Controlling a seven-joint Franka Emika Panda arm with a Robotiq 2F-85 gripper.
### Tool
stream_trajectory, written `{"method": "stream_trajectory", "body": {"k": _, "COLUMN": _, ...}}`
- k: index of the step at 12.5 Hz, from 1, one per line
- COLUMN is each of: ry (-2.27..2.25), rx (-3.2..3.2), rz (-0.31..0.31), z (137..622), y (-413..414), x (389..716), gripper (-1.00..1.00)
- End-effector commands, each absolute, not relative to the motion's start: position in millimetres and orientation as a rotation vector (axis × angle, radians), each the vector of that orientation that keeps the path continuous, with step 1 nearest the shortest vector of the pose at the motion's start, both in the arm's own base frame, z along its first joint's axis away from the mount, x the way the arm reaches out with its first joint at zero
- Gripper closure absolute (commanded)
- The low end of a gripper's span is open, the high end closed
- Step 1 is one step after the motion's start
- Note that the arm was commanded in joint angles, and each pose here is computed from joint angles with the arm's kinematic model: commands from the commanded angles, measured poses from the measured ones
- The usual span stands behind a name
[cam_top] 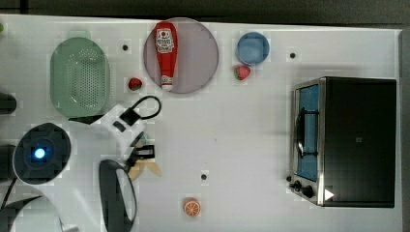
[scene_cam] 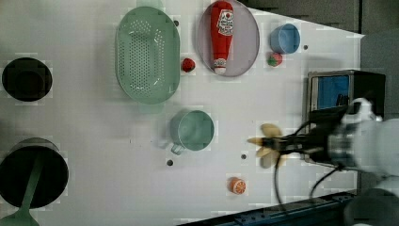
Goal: Pick Banana and place it in mug.
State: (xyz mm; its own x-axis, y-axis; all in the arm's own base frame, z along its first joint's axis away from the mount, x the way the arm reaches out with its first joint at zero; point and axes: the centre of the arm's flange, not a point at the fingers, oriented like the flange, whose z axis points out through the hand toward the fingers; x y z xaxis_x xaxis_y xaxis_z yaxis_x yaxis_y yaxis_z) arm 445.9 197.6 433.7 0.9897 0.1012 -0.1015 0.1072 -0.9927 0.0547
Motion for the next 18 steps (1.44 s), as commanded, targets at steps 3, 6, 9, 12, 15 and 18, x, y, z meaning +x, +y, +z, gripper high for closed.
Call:
{"method": "stream_trajectory", "body": {"k": 3, "ry": -0.011, "rx": 3.131, "rz": -0.127, "z": 365, "y": 215, "x": 456, "gripper": 0.37}}
{"method": "stream_trajectory", "body": {"k": 6, "ry": -0.038, "rx": 3.174, "rz": -0.070, "z": 316, "y": 220, "x": 453, "gripper": 0.37}}
{"method": "stream_trajectory", "body": {"k": 9, "ry": -0.060, "rx": 3.202, "rz": -0.072, "z": 282, "y": 222, "x": 454, "gripper": 0.37}}
{"method": "stream_trajectory", "body": {"k": 12, "ry": -0.074, "rx": 3.196, "rz": -0.148, "z": 261, "y": 224, "x": 450, "gripper": 0.09}}
{"method": "stream_trajectory", "body": {"k": 15, "ry": -0.067, "rx": 3.198, "rz": -0.150, "z": 260, "y": 227, "x": 449, "gripper": -0.58}}
{"method": "stream_trajectory", "body": {"k": 18, "ry": -0.074, "rx": 3.203, "rz": -0.064, "z": 286, "y": 224, "x": 454, "gripper": -1.00}}
